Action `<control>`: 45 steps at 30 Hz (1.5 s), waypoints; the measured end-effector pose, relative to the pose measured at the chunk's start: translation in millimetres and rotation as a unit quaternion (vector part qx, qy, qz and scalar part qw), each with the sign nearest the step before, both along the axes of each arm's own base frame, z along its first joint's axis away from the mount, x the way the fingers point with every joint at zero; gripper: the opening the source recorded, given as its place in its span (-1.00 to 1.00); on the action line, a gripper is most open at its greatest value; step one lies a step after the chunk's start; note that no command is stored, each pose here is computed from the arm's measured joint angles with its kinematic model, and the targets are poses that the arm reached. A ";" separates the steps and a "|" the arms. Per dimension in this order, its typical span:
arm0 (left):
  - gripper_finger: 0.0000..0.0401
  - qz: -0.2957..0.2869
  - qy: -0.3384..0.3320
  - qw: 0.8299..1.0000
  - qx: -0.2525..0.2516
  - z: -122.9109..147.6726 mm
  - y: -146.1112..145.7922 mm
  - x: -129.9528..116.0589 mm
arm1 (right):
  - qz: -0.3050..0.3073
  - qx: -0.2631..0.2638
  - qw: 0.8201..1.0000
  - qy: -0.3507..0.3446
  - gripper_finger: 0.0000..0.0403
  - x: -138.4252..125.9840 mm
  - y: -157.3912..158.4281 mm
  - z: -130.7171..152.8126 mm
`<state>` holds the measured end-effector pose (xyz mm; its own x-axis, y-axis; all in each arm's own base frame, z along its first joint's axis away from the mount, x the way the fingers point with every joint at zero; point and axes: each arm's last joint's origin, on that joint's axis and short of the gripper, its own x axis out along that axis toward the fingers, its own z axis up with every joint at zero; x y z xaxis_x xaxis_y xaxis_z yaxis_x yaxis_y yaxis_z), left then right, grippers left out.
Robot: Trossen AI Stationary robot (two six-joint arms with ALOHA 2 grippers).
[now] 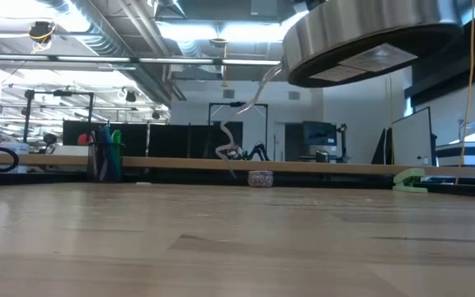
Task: Screw lightbulb
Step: Insert the lightbulb into the silver lamp
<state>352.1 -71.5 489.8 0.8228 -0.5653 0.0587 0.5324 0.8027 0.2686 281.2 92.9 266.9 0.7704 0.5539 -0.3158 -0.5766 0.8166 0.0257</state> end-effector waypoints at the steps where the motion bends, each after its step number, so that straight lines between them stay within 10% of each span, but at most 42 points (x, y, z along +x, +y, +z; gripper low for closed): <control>1: 0.19 0.008 0.001 1.000 -0.002 1.0 0.7 -1.4 | -0.008 -0.003 1.000 -0.001 -0.21 0.3 -0.4 -0.1; 13: 0.66 0.179 0.044 0.983 -0.022 28.2 15.9 -62.0 | -0.167 -0.032 0.983 -0.069 -0.21 8.0 -17.7 15.9; 22: 0.67 0.441 0.061 0.894 -0.052 34.6 12.7 -96.2 | -0.410 -0.102 0.906 -0.042 -0.21 13.3 -62.5 7.2; 30: 0.67 0.553 0.018 0.831 -0.062 27.1 -1.6 -64.3 | -0.521 -0.107 0.847 -0.021 -0.21 11.9 -115.5 2.1; 45: 0.67 0.638 -0.058 0.755 -0.144 18.2 34.3 -11.6 | -0.530 -0.112 0.840 -0.023 -0.21 11.3 -125.7 2.3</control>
